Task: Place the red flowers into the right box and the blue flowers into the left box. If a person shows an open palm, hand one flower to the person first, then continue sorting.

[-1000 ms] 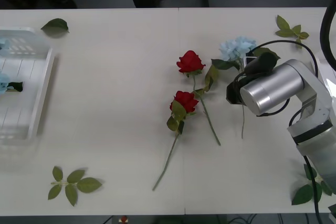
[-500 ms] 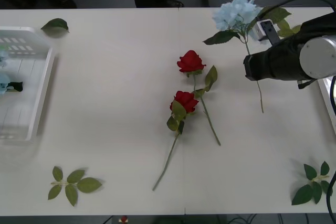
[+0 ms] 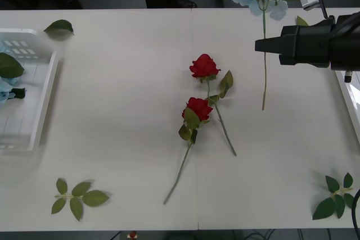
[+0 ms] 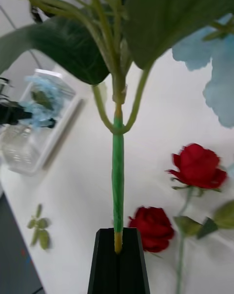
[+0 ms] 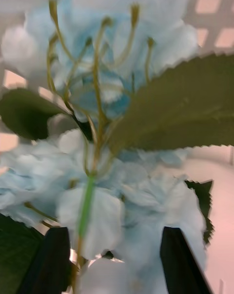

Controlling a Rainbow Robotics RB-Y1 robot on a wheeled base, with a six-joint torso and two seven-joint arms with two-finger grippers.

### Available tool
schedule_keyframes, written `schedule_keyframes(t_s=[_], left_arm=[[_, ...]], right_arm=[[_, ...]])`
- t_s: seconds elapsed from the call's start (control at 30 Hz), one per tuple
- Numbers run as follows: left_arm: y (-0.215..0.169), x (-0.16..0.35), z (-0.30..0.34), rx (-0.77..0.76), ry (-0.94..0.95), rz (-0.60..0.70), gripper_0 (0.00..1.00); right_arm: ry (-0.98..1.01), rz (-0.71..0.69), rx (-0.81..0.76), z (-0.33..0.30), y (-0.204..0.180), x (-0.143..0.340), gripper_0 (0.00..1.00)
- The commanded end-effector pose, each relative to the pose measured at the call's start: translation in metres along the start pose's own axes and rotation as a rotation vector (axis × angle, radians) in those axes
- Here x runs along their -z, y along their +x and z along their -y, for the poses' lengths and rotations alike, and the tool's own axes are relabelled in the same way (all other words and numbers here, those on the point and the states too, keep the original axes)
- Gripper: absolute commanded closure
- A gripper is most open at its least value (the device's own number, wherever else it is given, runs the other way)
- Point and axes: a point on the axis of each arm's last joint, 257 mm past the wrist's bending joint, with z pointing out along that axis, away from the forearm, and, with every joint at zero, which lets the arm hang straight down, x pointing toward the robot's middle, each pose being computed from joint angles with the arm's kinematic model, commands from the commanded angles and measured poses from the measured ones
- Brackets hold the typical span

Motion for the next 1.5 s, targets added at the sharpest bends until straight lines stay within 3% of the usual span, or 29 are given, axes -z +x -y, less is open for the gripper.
schedule_keyframes(t_s=[0.03, 0.3, 0.6, 1.03, 1.5], left_arm=[[-0.015, 0.044, -0.015, -0.019, 0.016, -0.018, 0.06], [-0.034, 0.117, 0.066, -0.091, 0.294, -0.015, 0.05], [-0.071, 0.183, 0.216, -0.184, 0.771, 0.26, 0.0], [-0.032, 0.264, 0.377, -0.325, 1.344, 0.537, 0.0], [0.003, 0.31, 0.507, -0.352, 1.564, 0.684, 0.0]], right_arm=[[-0.13, 0.067, 0.069, -0.043, -0.017, -0.002, 1.0], [-0.303, 0.135, 0.099, -0.094, -0.03, 0.005, 1.0], [-0.404, 0.169, 0.103, -0.123, -0.034, 0.003, 1.0], [-0.415, 0.192, 0.08, -0.131, -0.038, -0.014, 1.0], [-0.415, 0.191, 0.081, -0.131, -0.037, -0.014, 1.0]])
